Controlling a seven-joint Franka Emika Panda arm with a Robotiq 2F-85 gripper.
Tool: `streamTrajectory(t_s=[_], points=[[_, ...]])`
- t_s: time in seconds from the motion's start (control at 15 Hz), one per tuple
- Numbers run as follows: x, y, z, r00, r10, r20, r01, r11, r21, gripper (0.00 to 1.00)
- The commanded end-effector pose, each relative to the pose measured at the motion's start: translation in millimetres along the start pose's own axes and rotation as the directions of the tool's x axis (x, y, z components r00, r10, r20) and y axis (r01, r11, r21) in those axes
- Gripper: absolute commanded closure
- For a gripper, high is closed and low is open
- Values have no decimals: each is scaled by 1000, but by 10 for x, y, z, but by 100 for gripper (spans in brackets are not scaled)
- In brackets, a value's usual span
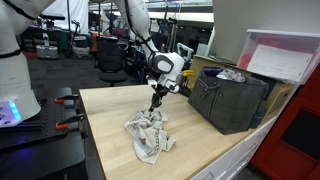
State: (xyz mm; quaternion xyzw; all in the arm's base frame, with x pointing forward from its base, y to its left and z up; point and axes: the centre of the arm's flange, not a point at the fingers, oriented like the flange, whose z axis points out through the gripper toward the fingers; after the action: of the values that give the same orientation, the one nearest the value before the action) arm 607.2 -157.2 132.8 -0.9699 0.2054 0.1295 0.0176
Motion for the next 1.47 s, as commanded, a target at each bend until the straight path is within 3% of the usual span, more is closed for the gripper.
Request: streamTrajectory(t_s=[0.0, 0.2, 0.33, 0.6, 0.8, 0.87, 0.93, 1.07, 1.27, 1.4], points=[[-52, -13, -124, 1000, -12, 10, 12, 998, 61, 100], [-50, -104, -134, 999, -30, 12, 28, 988, 155, 100], [-255, -536, -476, 999, -36, 21, 30, 968, 248, 100], [-490, -1244, -1161, 995, -98, 19, 80, 897, 434, 100], [-653, -1666, -1633, 989, -145, 10, 119, 843, 524, 100], [-699, -1773, -1748, 987, -162, 10, 132, 836, 532, 73], [-743, -1834, -1832, 984, -178, 3, 148, 831, 536, 72], [-800, -1851, -1914, 981, -193, -7, 167, 834, 526, 59], [-764, -1669, -1878, 987, -156, -28, 150, 863, 482, 37], [-664, -1367, -1810, 994, -98, -43, 107, 890, 443, 22]])
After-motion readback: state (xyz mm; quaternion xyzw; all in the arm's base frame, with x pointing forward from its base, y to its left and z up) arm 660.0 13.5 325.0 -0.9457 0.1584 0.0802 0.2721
